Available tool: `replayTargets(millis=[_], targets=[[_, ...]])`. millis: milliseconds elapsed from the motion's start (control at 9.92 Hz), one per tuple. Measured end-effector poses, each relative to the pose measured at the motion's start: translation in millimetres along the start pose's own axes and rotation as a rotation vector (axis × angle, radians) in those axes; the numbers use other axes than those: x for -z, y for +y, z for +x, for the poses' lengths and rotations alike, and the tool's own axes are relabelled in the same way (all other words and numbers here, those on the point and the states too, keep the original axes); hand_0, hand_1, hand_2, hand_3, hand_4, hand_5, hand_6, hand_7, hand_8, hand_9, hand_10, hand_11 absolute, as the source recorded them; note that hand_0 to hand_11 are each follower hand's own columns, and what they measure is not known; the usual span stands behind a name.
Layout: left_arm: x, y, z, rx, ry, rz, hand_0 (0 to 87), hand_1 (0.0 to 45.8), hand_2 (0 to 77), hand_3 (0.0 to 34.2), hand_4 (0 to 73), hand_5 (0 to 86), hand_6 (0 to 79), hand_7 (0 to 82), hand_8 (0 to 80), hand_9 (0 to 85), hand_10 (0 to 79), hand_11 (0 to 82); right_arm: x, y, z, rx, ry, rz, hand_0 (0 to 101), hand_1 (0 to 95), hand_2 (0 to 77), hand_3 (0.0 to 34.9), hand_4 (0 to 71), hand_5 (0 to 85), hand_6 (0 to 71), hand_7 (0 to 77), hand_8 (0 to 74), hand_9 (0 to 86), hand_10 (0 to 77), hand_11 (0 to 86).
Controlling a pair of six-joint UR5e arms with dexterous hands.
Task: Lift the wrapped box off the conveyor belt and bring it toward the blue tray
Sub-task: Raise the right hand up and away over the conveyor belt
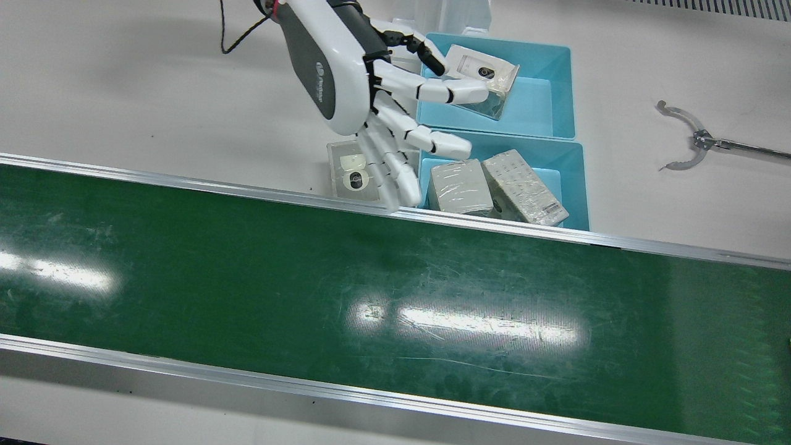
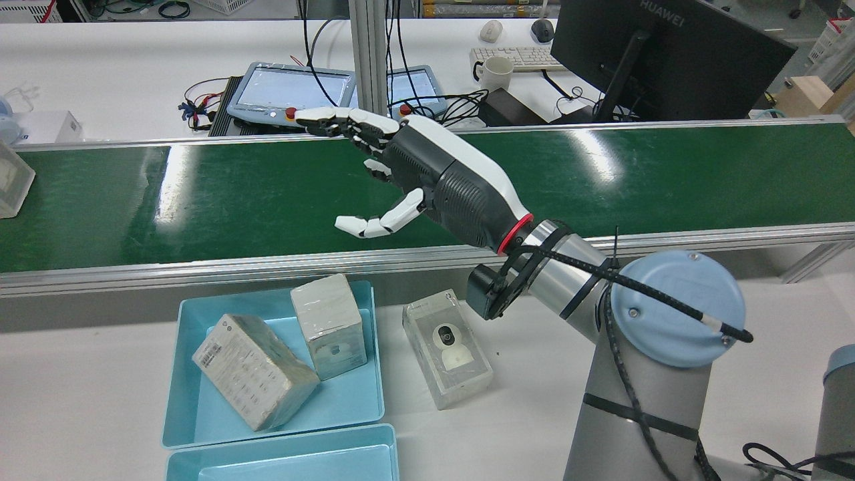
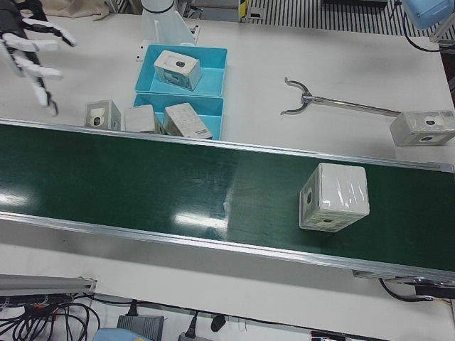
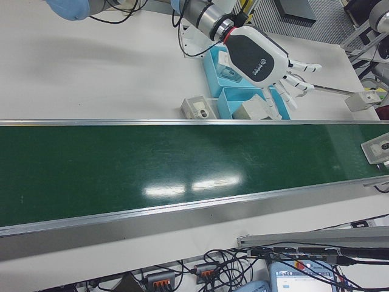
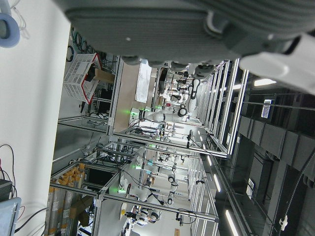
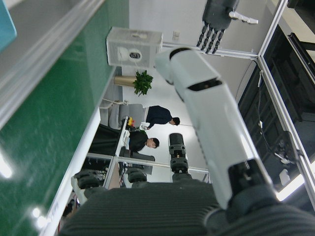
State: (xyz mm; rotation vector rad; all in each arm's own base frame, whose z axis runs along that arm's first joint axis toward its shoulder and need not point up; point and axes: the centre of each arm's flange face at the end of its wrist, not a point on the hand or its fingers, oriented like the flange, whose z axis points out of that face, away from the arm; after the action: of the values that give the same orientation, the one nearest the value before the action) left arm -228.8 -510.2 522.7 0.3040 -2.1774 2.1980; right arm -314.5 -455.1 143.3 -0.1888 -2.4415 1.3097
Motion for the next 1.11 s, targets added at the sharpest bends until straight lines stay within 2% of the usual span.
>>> replayTargets(millis=[101, 202, 504, 605, 705, 806, 907, 1008, 1109], targets=[[0.0, 0.0, 0.0, 0.000, 0.000, 0.000, 0.0, 0.0, 0.5, 0.0, 0.0, 0.5, 0.0, 0.5, 0.0, 0.5, 0.5, 0.0, -3.1, -15.8, -32.1, 0.032, -0.043, 0.020, 56, 28.4, 30.5, 30.3, 19.6, 16.4, 0.0, 18.5, 0.0, 1.6, 2.2, 3.8], [0.0, 0.0, 0.0, 0.000, 0.000, 0.000, 0.0, 0.0, 0.5, 0.0, 0.0, 0.5, 0.0, 0.5, 0.5, 0.5, 0.5, 0.0, -0.6, -34.6, -58.0, 0.055, -0.076, 0.048, 54, 27.8, 39.8, 30.2, 19.6, 19.6, 0.0, 19.6, 0.0, 1.6, 0.0, 3.8], [0.0, 0.0, 0.0, 0.000, 0.000, 0.000, 0.0, 0.0, 1.1, 0.0, 0.5, 0.5, 0.0, 0.5, 0.5, 0.0, 0.5, 0.0, 19.5, -76.8, -106.5, 0.080, -0.138, 0.116, 53, 26.7, 38.7, 30.2, 18.5, 19.6, 0.0, 19.6, 0.5, 2.2, 1.6, 3.8], [0.0, 0.0, 0.0, 0.000, 0.000, 0.000, 0.0, 0.0, 1.1, 0.0, 0.5, 0.5, 0.0, 0.5, 0.5, 0.0, 0.5, 0.0, 26.1, -83.9, -114.5, 0.076, -0.150, 0.126, 51, 18.0, 33.3, 30.4, 13.6, 15.3, 0.0, 17.5, 0.5, 2.2, 1.6, 3.8], [0.0, 0.0, 0.0, 0.000, 0.000, 0.000, 0.0, 0.0, 0.5, 0.0, 0.5, 0.5, 0.0, 0.5, 0.5, 0.0, 0.5, 0.0, 32.8, -85.7, -120.6, 0.068, -0.160, 0.120, 48, 14.2, 22.9, 30.3, 8.2, 12.0, 0.0, 15.8, 0.5, 2.2, 0.0, 2.2], [0.0, 0.0, 0.0, 0.000, 0.000, 0.000, 0.0, 0.0, 0.5, 0.0, 0.5, 0.5, 0.0, 0.5, 0.5, 0.0, 0.5, 0.0, 37.7, -82.9, -128.0, 0.070, -0.162, 0.097, 35, 2.2, 8.7, 30.4, 7.1, 12.0, 0.0, 14.2, 6.5, 2.7, 0.0, 2.2], [0.0, 0.0, 0.0, 0.000, 0.000, 0.000, 0.0, 0.0, 1.1, 0.0, 0.5, 0.5, 0.0, 0.5, 0.5, 0.0, 0.0, 0.0, 41.8, -78.8, -139.3, 0.100, -0.150, 0.065, 35, 2.2, 8.7, 30.4, 4.9, 4.9, 0.0, 14.2, 2.2, 1.6, 0.0, 1.6], [0.0, 0.0, 0.0, 0.000, 0.000, 0.000, 0.0, 0.0, 1.1, 0.0, 0.0, 0.5, 0.0, 0.5, 0.5, 0.0, 0.5, 0.0, 45.7, -76.3, -152.4, 0.148, -0.130, 0.037, 35, 2.2, 8.7, 30.4, 4.9, 4.9, 0.0, 14.2, 2.2, 1.6, 0.0, 1.6], [0.0, 0.0, 0.0, 0.000, 0.000, 0.000, 0.0, 0.0, 0.5, 0.0, 0.5, 0.5, 0.0, 0.5, 0.5, 0.0, 0.0, 0.0, 51.5, -81.9, -158.8, 0.179, -0.105, 0.032, 34, 1.6, 1.6, 30.5, 3.8, 1.6, 0.0, 10.9, 4.9, 1.6, 0.0, 1.6]])
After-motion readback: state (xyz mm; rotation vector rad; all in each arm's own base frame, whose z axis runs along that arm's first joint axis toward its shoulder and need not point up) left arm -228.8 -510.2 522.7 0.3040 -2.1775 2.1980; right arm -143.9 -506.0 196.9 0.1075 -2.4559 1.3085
